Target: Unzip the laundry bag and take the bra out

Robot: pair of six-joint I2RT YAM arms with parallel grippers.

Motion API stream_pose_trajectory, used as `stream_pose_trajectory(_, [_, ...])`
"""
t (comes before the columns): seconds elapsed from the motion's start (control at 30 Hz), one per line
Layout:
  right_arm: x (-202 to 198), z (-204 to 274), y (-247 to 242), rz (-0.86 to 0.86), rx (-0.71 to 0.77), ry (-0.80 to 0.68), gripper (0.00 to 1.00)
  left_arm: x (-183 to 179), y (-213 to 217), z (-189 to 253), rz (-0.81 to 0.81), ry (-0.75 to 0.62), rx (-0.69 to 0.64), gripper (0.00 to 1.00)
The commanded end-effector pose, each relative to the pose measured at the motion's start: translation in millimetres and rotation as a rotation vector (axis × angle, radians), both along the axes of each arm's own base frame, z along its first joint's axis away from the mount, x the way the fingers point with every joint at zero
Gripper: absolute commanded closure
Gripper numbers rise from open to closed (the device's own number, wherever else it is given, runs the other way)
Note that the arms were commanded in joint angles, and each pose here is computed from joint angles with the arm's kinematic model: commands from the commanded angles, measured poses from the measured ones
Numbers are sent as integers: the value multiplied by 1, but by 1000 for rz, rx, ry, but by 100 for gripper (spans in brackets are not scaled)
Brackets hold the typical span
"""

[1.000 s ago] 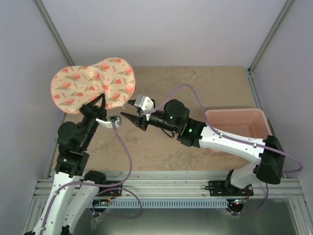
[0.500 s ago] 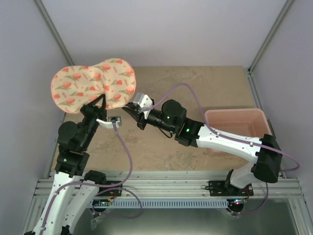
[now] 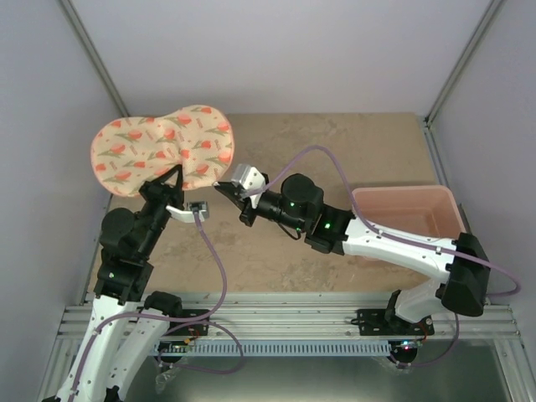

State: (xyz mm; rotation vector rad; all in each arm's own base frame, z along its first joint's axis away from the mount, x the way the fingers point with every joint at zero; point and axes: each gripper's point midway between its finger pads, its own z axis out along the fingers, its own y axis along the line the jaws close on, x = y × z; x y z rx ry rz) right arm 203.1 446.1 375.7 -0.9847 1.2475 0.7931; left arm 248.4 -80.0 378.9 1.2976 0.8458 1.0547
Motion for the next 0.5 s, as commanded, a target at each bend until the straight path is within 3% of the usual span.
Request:
stream_pose_trajectory(0.0, [16, 0, -25, -99, -46, -12, 100, -3, 1, -4, -3, 11, -10, 100])
stream_pose_trajectory(0.3, [52, -17, -70, -134, -98, 77, 100, -3, -5, -35, -40, 114, -25, 100])
stream_pose_trajectory(0.47, [38, -39, -64, -25, -184, 87, 99, -6, -15, -82, -89, 328, -130, 100])
